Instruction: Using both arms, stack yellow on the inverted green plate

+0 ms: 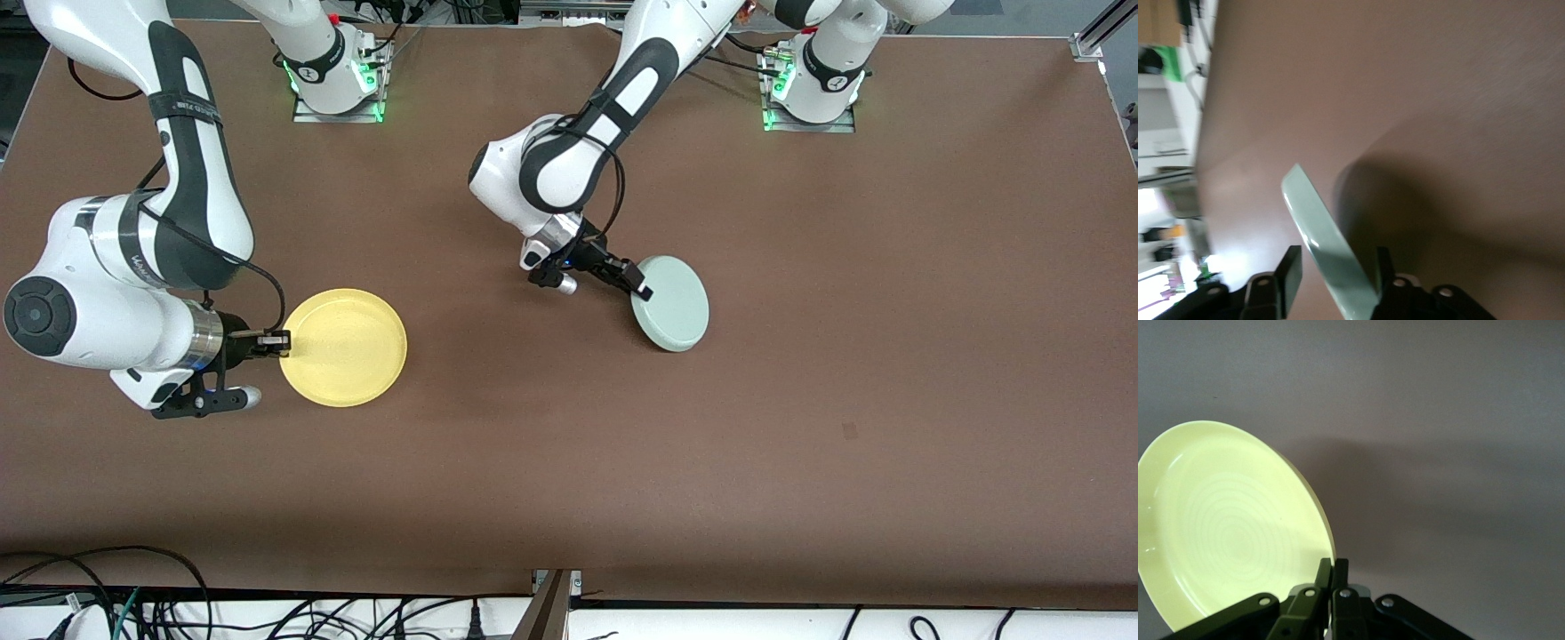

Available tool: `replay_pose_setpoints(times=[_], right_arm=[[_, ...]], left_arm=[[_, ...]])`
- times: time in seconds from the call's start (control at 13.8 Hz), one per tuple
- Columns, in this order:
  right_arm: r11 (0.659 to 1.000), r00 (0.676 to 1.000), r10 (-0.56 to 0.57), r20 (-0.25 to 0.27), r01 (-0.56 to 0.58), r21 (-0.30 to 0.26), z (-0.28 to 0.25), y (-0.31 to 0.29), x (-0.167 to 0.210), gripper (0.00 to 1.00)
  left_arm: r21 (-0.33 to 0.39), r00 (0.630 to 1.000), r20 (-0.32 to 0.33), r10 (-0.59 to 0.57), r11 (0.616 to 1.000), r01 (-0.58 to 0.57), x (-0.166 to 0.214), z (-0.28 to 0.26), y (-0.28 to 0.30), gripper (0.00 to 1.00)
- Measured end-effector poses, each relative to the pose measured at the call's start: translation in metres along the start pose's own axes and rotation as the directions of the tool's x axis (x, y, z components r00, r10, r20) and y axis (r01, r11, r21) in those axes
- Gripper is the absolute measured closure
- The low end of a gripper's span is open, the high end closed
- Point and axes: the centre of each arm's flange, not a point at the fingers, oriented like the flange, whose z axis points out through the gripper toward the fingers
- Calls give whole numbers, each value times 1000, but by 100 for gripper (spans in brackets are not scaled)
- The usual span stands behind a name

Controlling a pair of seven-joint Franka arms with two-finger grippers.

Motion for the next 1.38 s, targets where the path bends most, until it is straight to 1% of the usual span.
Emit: replay_pose_setpoints(times=[0.07, 0.14, 0.22, 0.29, 0.36, 0.51, 0.58, 0.65, 0.8, 0.94, 1.01, 1.09, 1.16, 1.38], right_arm=[[1000, 1000, 0, 0, 0, 0, 0, 0, 0, 97], [1000, 1000, 0, 0, 0, 0, 0, 0, 0, 97], [1000, 1000, 0, 0, 0, 0, 0, 0, 0, 97], [1000, 1000, 0, 0, 0, 0, 0, -1, 0, 97], [1000, 1000, -1, 0, 1, 0, 0, -2, 0, 97], [1000, 1000, 11, 1, -11, -1, 1, -8, 0, 97], [1000, 1000, 30, 3, -30, -2, 2, -17, 0, 97], [999, 999, 50, 4, -50, -4, 3, -30, -1, 97], [995, 995, 103, 9, -103, -12, 8, -66, -3, 97], [985, 986, 170, 5, -169, -14, 13, -105, -6, 97], [981, 981, 192, -3, -192, 1, 15, -127, -8, 97], [977, 978, 210, -5, -210, 29, 18, -152, -11, 97], [972, 973, 231, -5, -231, 52, 23, -181, -15, 97], [954, 955, 294, -33, -290, 79, 48, -269, -32, 97]], left_arm=[[-77, 999, 7, -42, 996, 42, 6, -5, -2, 33], [-143, 997, 14, -82, 986, 83, 12, -10, -6, 23], [-194, 993, 27, -119, 973, 122, 17, -13, -9, 15], [-233, 987, 46, -151, 960, 158, 21, -14, -13, 4], [-263, 982, 67, -179, 946, 191, 26, -14, -22, 0], [-325, 963, 120, -241, 907, 267, 43, -9, -58, 0], [-357, 948, 154, -280, 878, 317, 52, -4, -87, 0], [-393, 929, 190, -316, 843, 367, 61, 2, -126, 0], [-463, 903, 247, -353, 775, 429, 71, 20, -215, 0], [-503, 892, 284, -351, 738, 450, 68, 46, -300, 0], [-519, 891, 296, -344, 725, 453, 63, 62, -337, 0], [-532, 891, 305, -337, 716, 453, 57, 78, -373, 0], [-539, 892, 309, -331, 712, 451, 50, 95, -403, 0], [-560, 905, 297, -303, 712, 422, 26, 141, -478, 0]])
